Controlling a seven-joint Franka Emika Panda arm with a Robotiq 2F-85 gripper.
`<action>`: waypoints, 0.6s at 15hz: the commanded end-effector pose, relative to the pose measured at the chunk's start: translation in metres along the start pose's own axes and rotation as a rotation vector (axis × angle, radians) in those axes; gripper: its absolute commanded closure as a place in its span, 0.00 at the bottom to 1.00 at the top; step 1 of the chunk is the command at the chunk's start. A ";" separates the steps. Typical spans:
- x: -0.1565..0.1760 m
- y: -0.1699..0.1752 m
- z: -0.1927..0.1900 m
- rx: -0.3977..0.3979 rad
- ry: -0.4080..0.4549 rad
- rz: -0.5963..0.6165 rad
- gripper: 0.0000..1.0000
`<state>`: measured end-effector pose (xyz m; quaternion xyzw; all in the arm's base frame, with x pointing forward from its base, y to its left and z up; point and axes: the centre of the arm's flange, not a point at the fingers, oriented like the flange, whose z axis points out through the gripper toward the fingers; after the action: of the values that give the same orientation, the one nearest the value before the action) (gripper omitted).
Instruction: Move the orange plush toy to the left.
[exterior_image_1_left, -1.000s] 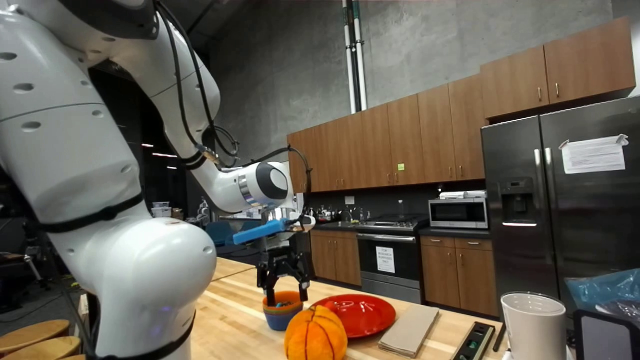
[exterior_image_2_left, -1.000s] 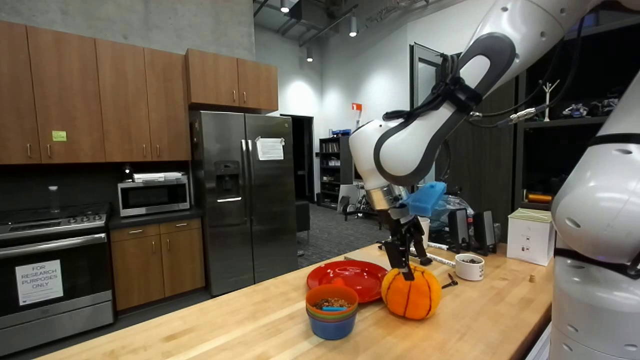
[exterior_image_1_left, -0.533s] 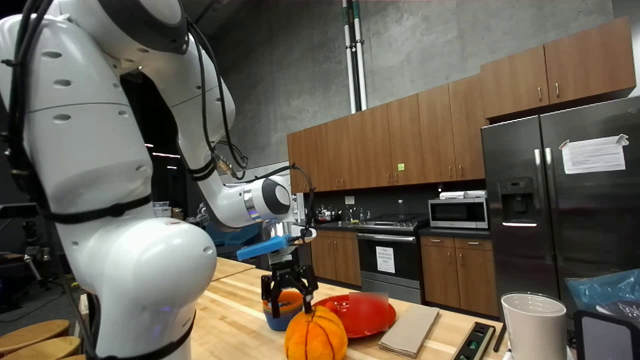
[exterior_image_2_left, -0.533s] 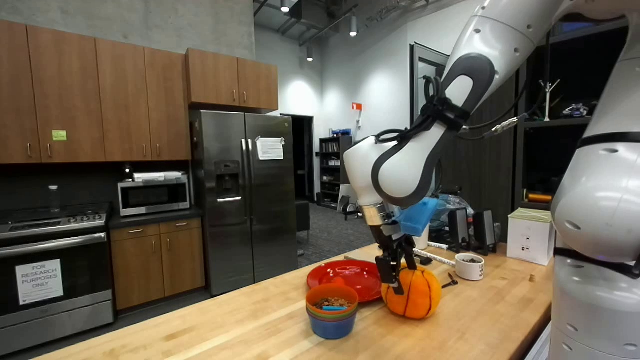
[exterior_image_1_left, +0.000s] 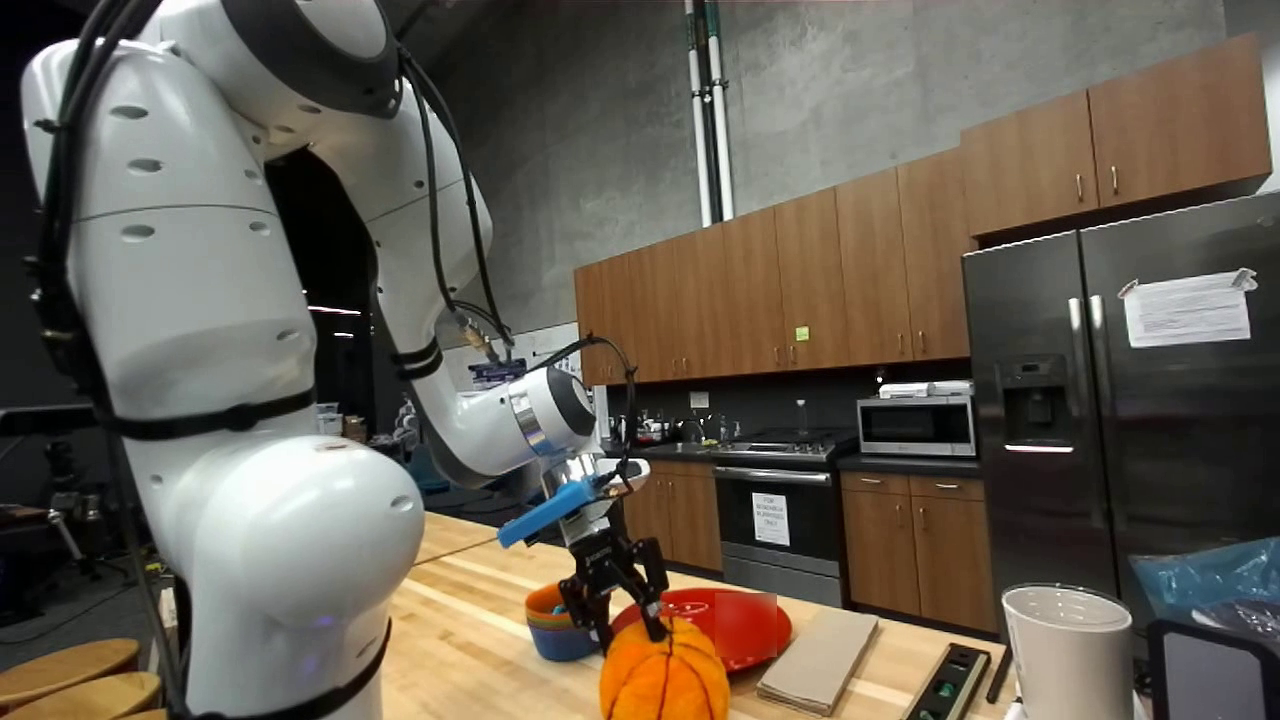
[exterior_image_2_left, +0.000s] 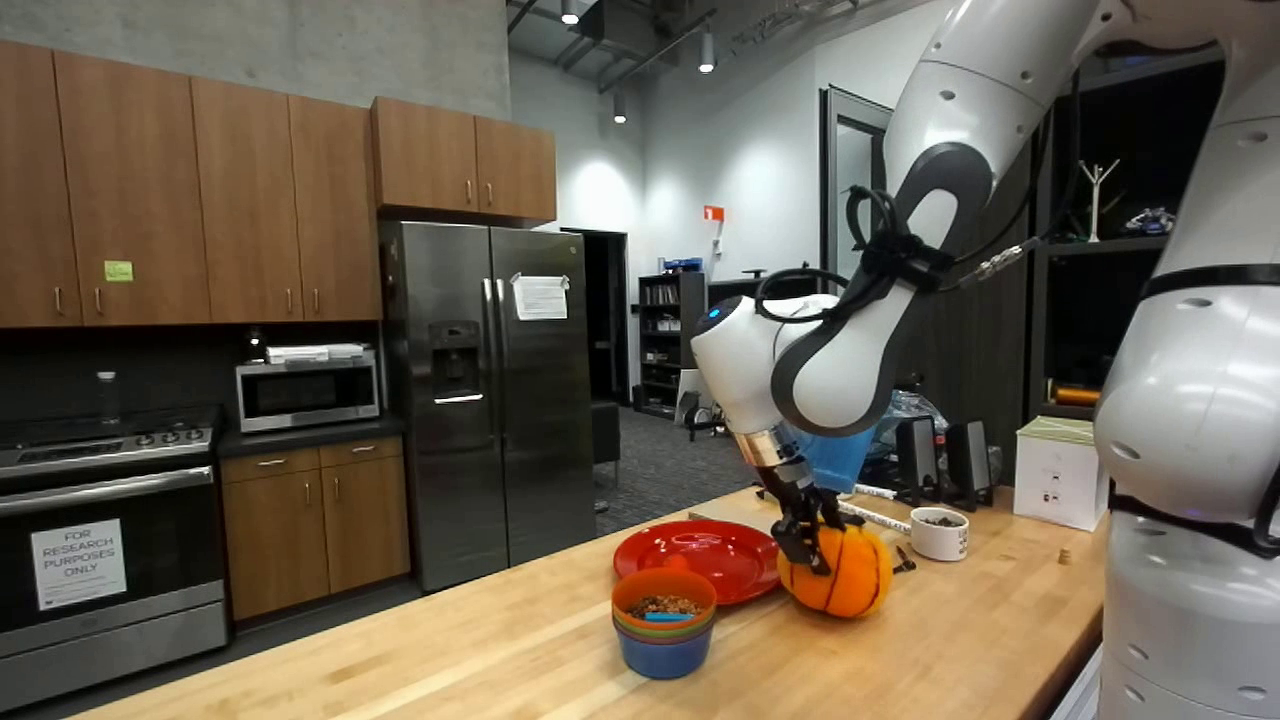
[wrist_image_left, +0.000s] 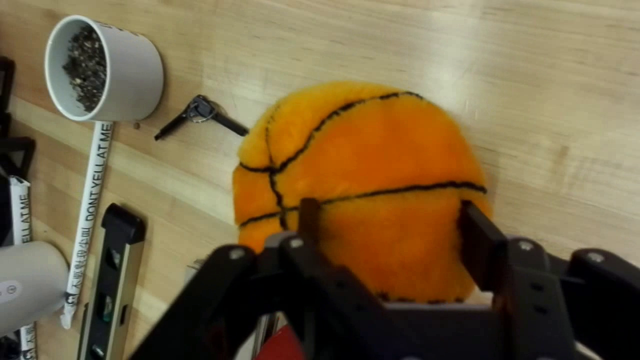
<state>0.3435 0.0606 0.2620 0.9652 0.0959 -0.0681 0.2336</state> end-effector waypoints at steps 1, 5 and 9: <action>-0.014 0.001 0.019 -0.037 -0.011 0.026 0.63; -0.013 -0.008 0.017 -0.022 -0.021 0.003 0.89; -0.007 -0.017 -0.024 0.006 0.048 -0.033 1.00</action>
<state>0.3422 0.0706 0.2526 0.9628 0.1022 -0.0707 0.2399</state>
